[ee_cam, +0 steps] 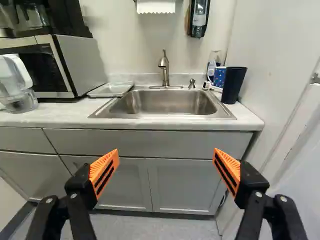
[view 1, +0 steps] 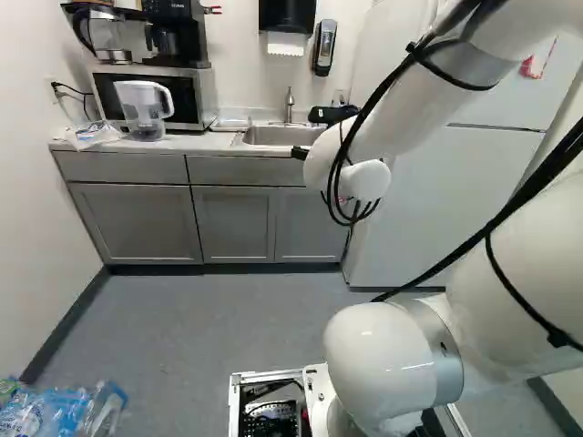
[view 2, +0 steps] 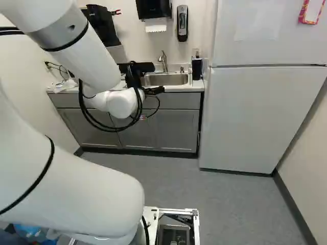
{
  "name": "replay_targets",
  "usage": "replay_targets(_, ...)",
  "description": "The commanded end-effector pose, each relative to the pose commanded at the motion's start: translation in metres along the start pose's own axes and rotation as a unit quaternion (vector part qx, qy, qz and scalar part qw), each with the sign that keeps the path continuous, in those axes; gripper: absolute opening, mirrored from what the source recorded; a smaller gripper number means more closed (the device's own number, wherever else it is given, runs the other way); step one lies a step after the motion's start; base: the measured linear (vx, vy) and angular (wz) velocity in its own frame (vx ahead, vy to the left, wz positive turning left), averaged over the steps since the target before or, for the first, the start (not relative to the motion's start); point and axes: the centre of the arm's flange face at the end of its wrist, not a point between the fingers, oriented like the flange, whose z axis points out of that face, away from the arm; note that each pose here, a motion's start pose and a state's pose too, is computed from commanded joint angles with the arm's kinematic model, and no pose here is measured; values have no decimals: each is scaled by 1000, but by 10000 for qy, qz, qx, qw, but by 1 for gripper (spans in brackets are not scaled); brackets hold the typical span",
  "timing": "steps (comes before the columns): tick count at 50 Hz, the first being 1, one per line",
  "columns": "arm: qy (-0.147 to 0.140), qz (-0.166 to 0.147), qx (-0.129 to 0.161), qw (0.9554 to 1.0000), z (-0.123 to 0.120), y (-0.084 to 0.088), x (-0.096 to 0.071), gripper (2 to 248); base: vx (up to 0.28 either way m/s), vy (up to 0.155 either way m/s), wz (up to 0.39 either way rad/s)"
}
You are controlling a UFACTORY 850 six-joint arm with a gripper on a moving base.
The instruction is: Rinse the cup and place it in the tray
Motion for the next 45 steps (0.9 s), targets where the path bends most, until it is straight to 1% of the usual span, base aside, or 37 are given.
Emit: replay_targets(45, 105, 0, 1, 9999, 15, 0, 44, 247, 0, 0, 0)
